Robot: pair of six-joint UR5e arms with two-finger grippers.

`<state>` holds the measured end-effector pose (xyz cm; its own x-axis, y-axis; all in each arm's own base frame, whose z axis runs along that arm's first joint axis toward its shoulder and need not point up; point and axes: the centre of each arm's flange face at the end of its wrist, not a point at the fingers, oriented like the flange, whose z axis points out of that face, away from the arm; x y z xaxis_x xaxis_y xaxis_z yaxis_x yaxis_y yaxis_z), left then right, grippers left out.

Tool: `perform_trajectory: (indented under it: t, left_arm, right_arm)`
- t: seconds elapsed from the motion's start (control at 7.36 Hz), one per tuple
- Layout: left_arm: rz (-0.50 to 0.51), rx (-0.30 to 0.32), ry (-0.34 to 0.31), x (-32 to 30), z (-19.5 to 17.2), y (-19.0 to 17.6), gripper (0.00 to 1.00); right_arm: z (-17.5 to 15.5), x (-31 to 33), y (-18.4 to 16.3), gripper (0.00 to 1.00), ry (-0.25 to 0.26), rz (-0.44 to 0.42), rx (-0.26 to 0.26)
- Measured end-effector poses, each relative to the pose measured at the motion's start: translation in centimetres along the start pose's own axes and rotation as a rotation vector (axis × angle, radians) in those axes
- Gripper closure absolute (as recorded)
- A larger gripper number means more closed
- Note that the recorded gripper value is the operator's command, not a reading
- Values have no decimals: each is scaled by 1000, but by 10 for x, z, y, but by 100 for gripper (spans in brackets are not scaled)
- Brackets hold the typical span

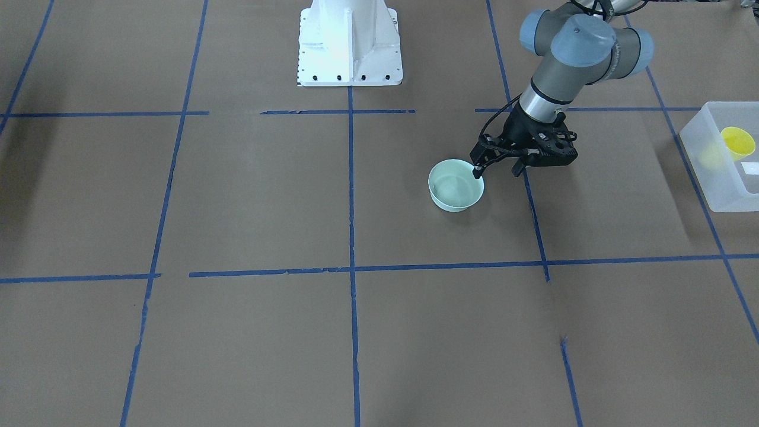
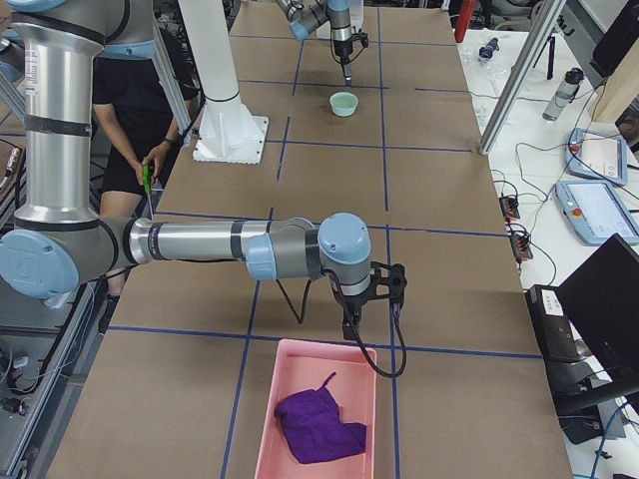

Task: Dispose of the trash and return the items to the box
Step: 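Reach the left gripper to the pale green bowl and grasp its rim, then lift the green bowl with the left gripper toward the clear bin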

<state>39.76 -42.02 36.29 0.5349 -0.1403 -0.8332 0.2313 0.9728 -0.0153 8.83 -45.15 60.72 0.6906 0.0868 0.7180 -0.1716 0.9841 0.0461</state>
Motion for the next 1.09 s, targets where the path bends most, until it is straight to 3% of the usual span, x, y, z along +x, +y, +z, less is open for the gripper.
perform_trajectory:
  t: [0.27, 0.41, 0.68, 0.82, 1.09]
  left_arm:
    - [1, -7, -21, 10, 24, 15, 19]
    - [0, -8, -32, 10, 32, 17, 36]
    - [-2, -10, -47, 6, 40, 18, 88]
    - [-2, -11, -49, 6, 41, 18, 100]
    - [3, -16, -46, 9, 43, 18, 100]
  right_arm:
    - [0, -3, 0, 0, -8, -6, -1]
    - [0, -5, 0, 0, -17, -6, -5]
    - [1, -9, 0, 0, -33, -10, -8]
    - [0, -11, -1, 0, -36, -15, -5]
    - [-3, -15, -1, 0, -40, -23, 0]
